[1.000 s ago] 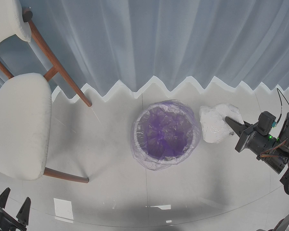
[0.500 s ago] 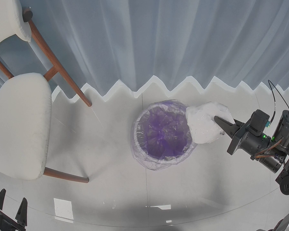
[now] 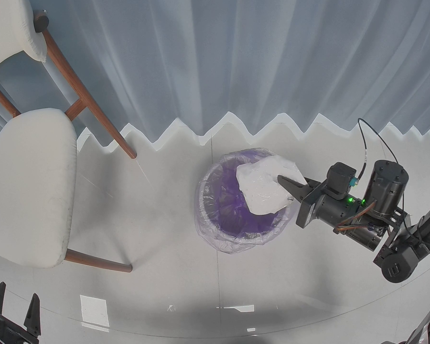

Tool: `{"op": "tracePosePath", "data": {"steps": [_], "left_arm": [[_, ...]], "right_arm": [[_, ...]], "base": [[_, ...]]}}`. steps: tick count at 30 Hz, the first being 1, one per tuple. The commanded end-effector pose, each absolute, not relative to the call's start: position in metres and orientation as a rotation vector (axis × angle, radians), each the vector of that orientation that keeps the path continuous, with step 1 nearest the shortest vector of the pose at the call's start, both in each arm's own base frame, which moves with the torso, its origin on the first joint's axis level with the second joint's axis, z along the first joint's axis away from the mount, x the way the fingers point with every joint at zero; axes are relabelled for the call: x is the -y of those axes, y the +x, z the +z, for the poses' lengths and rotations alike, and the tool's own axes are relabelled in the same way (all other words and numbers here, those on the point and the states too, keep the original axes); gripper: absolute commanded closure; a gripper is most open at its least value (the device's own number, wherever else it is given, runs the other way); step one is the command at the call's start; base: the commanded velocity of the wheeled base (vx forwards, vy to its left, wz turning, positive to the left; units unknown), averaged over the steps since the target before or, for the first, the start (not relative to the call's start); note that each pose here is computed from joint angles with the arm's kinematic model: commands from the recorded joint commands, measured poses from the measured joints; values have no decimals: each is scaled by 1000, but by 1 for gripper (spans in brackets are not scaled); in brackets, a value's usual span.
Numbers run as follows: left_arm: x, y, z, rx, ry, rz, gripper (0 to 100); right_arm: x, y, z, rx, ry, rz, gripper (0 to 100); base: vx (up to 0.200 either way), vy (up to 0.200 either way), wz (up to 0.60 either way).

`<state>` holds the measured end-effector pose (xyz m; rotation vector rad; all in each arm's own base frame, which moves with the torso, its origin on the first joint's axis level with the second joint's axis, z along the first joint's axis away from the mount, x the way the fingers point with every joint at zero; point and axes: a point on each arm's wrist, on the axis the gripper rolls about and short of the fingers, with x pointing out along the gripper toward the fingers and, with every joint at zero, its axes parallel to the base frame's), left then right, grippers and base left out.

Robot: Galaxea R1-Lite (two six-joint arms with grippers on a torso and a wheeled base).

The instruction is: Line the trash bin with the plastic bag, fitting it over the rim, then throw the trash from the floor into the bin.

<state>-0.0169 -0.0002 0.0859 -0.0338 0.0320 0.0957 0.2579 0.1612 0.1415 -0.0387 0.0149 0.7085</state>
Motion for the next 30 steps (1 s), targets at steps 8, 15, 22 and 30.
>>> {"op": "tracePosePath", "data": {"steps": [8,15,22,30], "left_arm": [[1,-15,79,-78,-13,95,0],[1,-15,78,-83,-28,101,0],[1,-15,78,-87,-11,95,0],[1,-15,78,-85,-13,95,0]], "right_arm": [[-181,295,104,-75,-51,701,100],[-182,310,96,-82,-46,680,100],[-187,321,78,-114,-53,671,100],[-183,341,55,-157,-43,629,100]], "base": [[0,0,0],[0,0,0],[0,0,0],[0,0,0]]}}
